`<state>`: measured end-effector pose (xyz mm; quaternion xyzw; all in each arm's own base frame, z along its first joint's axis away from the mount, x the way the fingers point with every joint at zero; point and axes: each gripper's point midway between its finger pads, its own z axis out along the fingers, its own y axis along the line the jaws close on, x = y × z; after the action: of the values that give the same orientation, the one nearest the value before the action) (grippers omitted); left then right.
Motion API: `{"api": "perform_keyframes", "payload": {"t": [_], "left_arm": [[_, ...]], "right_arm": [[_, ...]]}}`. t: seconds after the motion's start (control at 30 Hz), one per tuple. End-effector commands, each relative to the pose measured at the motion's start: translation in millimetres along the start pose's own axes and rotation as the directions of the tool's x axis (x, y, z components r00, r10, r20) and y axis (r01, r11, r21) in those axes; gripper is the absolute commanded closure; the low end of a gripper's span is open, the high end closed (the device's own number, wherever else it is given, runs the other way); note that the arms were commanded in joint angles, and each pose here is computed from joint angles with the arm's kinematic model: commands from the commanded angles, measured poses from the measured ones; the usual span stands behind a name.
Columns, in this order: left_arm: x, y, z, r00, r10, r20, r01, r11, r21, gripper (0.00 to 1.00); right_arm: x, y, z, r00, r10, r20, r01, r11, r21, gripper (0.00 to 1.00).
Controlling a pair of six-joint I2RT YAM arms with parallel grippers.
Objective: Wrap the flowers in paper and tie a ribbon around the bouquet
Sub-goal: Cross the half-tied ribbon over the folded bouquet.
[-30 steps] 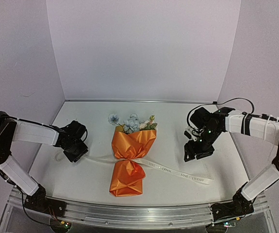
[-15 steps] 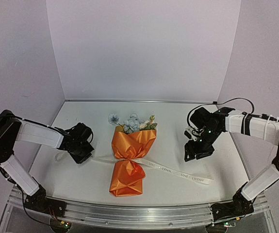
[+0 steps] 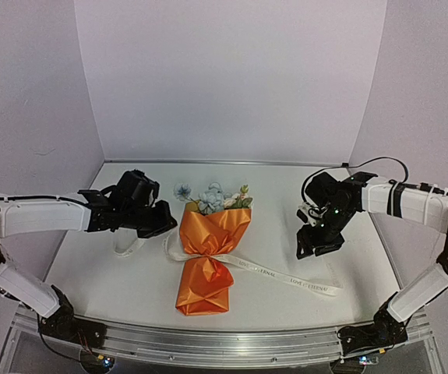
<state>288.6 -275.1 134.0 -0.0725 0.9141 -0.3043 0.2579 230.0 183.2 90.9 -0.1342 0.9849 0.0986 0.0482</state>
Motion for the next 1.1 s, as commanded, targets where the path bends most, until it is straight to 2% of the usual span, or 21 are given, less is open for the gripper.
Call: {"api": "perform_keyframes", "payload": {"t": [0.0, 0.1, 0.27, 0.43, 0.6, 0.77, 0.93, 1.0, 1.07], "left_arm": [[44, -81, -12, 0.950, 0.307, -0.054, -0.285, 0.925, 0.251, 1.00], [75, -110, -10, 0.883, 0.464, -0.066, -0.421, 0.847, 0.324, 1.00], [116, -134, 6, 0.761, 0.639, -0.110, -0.553, 0.728, 0.406, 1.00], [150, -146, 17, 0.639, 0.758, -0.136, -0.648, 0.624, 0.436, 1.00], [179, -140, 31, 0.520, 0.837, -0.170, -0.716, 0.535, 0.448, 1.00], [185, -126, 48, 0.471, 0.859, -0.203, -0.755, 0.511, 0.411, 0.97], [178, -131, 51, 0.462, 0.868, -0.179, -0.777, 0.494, 0.391, 0.89], [179, -135, 52, 0.454, 0.874, -0.170, -0.778, 0.483, 0.401, 0.95], [181, -136, 54, 0.445, 0.879, -0.172, -0.779, 0.475, 0.410, 0.97]], "right_arm": [[-8, 1, -5, 0.999, 0.024, 0.022, -0.024, 1.000, 0.018, 0.40], [-7, -1, -2, 0.999, 0.051, 0.015, -0.051, 0.998, 0.025, 0.40], [-2, -4, 6, 0.995, 0.096, -0.010, -0.096, 0.995, 0.034, 0.40], [2, -5, 10, 0.991, 0.129, -0.024, -0.128, 0.991, 0.040, 0.40], [4, -6, 15, 0.988, 0.152, -0.036, -0.150, 0.988, 0.044, 0.40], [4, -3, 20, 0.989, 0.139, -0.056, -0.137, 0.990, 0.033, 0.39], [2, 3, 30, 0.991, 0.110, -0.083, -0.110, 0.994, 0.005, 0.38], [1, 6, 34, 0.991, 0.097, -0.094, -0.098, 0.995, -0.014, 0.38], [1, 6, 38, 0.990, 0.093, -0.109, -0.095, 0.995, -0.015, 0.38]]}}
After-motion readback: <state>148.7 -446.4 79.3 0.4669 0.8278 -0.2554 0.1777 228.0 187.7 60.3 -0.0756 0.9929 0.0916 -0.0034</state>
